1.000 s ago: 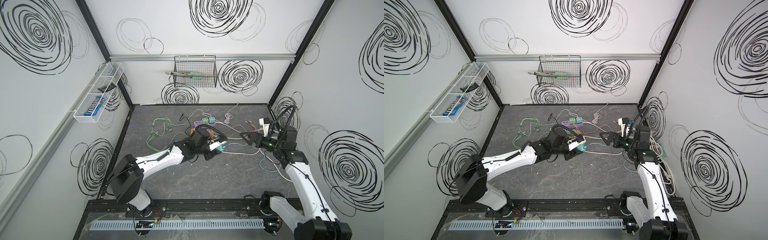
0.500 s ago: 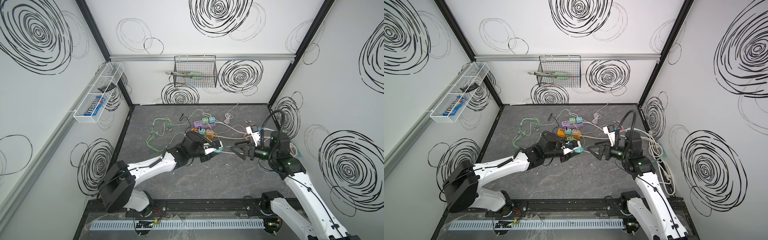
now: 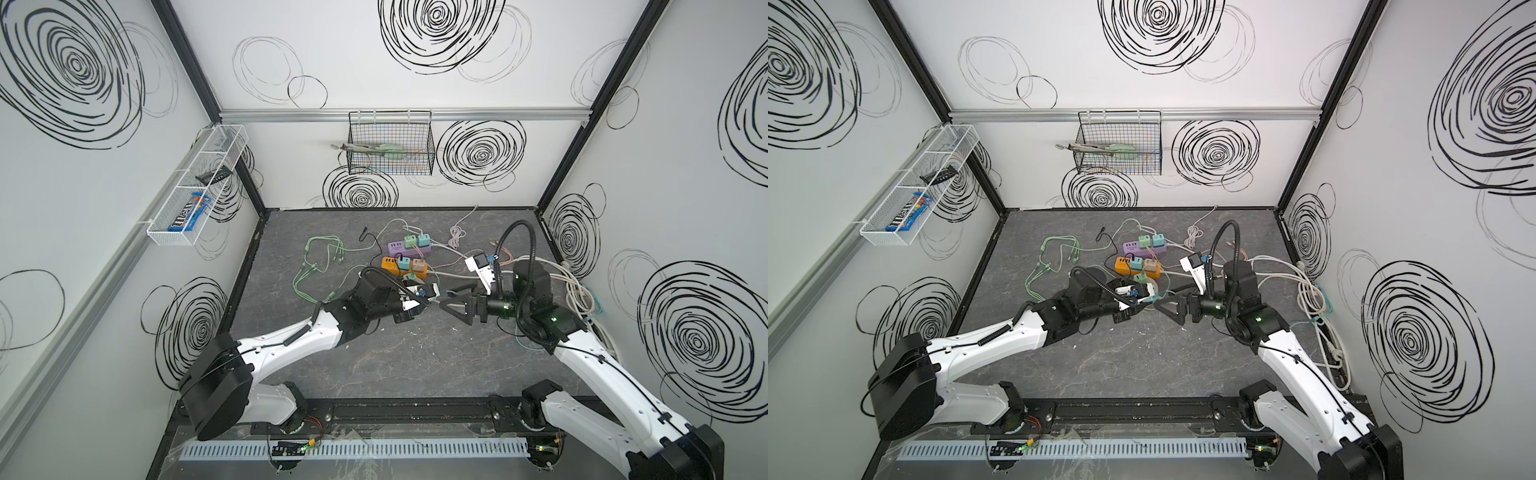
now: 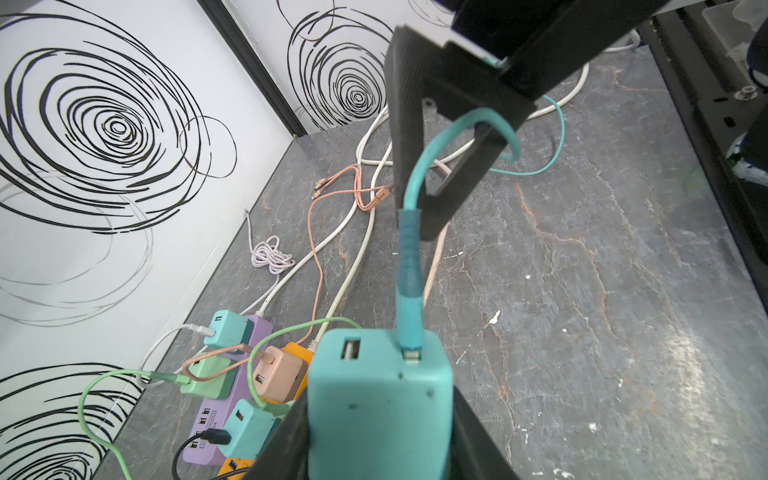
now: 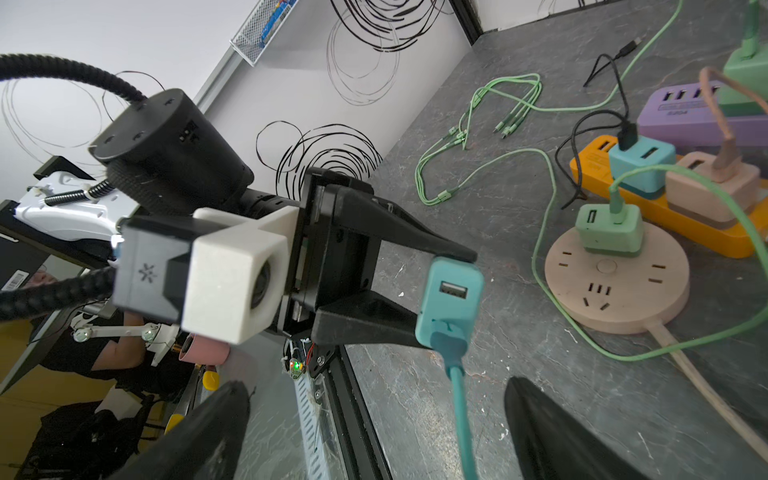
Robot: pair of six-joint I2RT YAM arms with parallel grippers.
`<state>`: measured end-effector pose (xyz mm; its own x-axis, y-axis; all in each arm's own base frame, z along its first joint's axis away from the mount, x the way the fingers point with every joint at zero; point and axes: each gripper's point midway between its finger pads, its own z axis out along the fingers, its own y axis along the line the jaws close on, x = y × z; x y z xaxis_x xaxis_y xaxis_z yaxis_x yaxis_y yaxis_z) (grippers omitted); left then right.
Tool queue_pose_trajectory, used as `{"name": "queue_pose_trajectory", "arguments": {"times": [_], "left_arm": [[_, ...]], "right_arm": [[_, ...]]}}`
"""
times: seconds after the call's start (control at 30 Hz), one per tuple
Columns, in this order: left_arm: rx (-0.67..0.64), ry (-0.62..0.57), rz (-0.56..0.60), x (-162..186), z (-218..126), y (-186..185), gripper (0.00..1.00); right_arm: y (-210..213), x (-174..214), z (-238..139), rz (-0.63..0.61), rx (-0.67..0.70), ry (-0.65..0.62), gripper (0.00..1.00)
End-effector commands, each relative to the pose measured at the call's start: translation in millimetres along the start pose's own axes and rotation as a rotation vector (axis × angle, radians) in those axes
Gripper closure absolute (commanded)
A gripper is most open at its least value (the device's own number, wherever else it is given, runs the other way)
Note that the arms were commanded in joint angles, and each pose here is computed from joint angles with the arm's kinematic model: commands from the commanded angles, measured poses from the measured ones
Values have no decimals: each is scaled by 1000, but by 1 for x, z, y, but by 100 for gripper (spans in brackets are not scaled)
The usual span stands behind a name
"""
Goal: Insert the plug
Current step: 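Bring the right gripper to the teal charger held by the left gripper, then grasp the teal charger with the right gripper and open the left gripper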
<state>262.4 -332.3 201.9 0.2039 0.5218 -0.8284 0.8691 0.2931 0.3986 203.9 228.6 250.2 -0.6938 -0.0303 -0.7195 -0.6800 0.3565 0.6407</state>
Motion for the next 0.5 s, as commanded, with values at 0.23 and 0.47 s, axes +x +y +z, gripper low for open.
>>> {"name": "queue_pose_trajectory", "arguments": {"times": [0.23, 0.47], "left_arm": [[-106, -91, 118, -32, -4, 11, 100], [-115, -71, 200, -38, 0, 4, 100]], "right_arm": [[-23, -4, 14, 53, 75, -43, 17], [-28, -6, 19, 64, 86, -18, 31]]}}
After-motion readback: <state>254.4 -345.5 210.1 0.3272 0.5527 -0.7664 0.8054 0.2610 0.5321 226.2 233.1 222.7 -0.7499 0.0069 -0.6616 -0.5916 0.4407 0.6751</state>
